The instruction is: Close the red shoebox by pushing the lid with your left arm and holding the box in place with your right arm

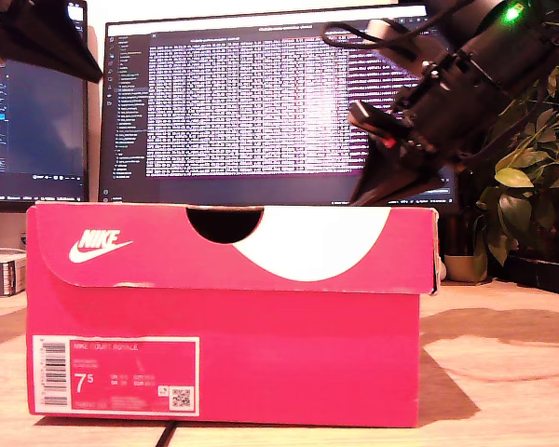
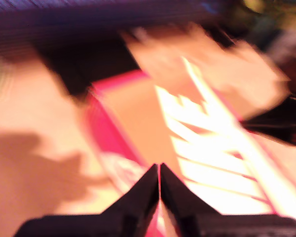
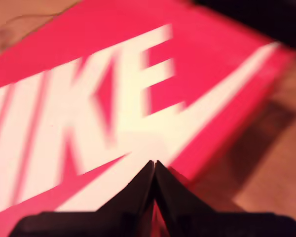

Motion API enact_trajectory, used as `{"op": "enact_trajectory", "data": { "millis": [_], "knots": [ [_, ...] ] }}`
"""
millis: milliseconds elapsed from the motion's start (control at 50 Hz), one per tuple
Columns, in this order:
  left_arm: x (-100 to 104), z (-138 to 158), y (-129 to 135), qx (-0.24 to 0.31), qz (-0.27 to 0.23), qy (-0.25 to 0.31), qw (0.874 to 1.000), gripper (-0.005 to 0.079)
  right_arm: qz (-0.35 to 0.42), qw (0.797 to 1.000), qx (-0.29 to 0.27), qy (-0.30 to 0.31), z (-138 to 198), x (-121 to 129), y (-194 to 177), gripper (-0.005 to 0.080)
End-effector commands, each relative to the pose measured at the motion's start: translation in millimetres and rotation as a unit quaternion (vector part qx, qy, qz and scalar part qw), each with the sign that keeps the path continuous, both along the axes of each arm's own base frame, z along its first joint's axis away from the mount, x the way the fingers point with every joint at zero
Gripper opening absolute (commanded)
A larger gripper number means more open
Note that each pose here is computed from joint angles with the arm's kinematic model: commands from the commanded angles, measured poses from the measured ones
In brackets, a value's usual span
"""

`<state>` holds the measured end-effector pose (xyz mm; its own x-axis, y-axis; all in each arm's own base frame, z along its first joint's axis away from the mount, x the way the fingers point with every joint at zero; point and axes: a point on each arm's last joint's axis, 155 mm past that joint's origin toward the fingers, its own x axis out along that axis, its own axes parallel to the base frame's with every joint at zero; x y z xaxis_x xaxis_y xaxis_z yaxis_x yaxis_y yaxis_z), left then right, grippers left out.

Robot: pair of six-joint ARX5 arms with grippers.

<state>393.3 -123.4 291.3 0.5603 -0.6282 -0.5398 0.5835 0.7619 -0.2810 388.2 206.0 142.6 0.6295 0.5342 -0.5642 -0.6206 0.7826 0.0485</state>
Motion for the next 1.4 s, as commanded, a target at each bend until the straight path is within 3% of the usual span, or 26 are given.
{"op": "enact_trajectory", "data": {
  "millis": [0, 260, 480, 740, 800, 940, 1120, 1380],
  "knots": [
    [-5.5, 28.9, 9.7, 0.006, 0.013, -0.052, 0.999, -0.0019, -0.022, 0.999, 0.007, -0.03, 19.5, 2.2, -13.8, -0.0013],
    [1.1, 45.3, 47.7, 0.031, 0.049, -0.1, 0.993, -0.0019, -0.118, 0.988, 0.029, -0.097, 68.5, 27.0, -69.0, -0.0013],
    [4.5, 43.9, 71.5, 0.037, 0.07, -0.117, 0.99, -0.0019, -0.173, 0.975, 0.035, -0.136, 101.5, 26.9, -118.1, -0.0012],
    [-9.9, 34.5, 85.6, 0.037, 0.096, -0.146, 0.984, -0.0019, -0.216, 0.959, 0.03, -0.181, 143.0, 6.7, -165.0, -0.0013],
    [-18.0, 12.4, 86.3, 0.031, 0.104, -0.148, 0.983, -0.0019, -0.221, 0.956, 0.022, -0.191, 150.6, -3.0, -176.5, -0.0013],
    [-29.0, -3.7, 84.8, 0.024, 0.111, -0.163, 0.98, -0.0019, -0.227, 0.954, 0.02, -0.194, 141.7, -16.0, -181.3, -0.0013],
    [-41.4, -5.7, 86.3, 0.022, 0.128, -0.191, 0.973, -0.0019, -0.228, 0.948, 0.024, -0.219, 123.0, -41.1, -182.4, -0.0012],
    [-68.1, 10.3, 84.4, 0.02, 0.142, -0.236, 0.961, -0.0019, -0.215, 0.934, 0.037, -0.283, 149.0, -80.8, -177.8, -0.0013]
  ]
}}
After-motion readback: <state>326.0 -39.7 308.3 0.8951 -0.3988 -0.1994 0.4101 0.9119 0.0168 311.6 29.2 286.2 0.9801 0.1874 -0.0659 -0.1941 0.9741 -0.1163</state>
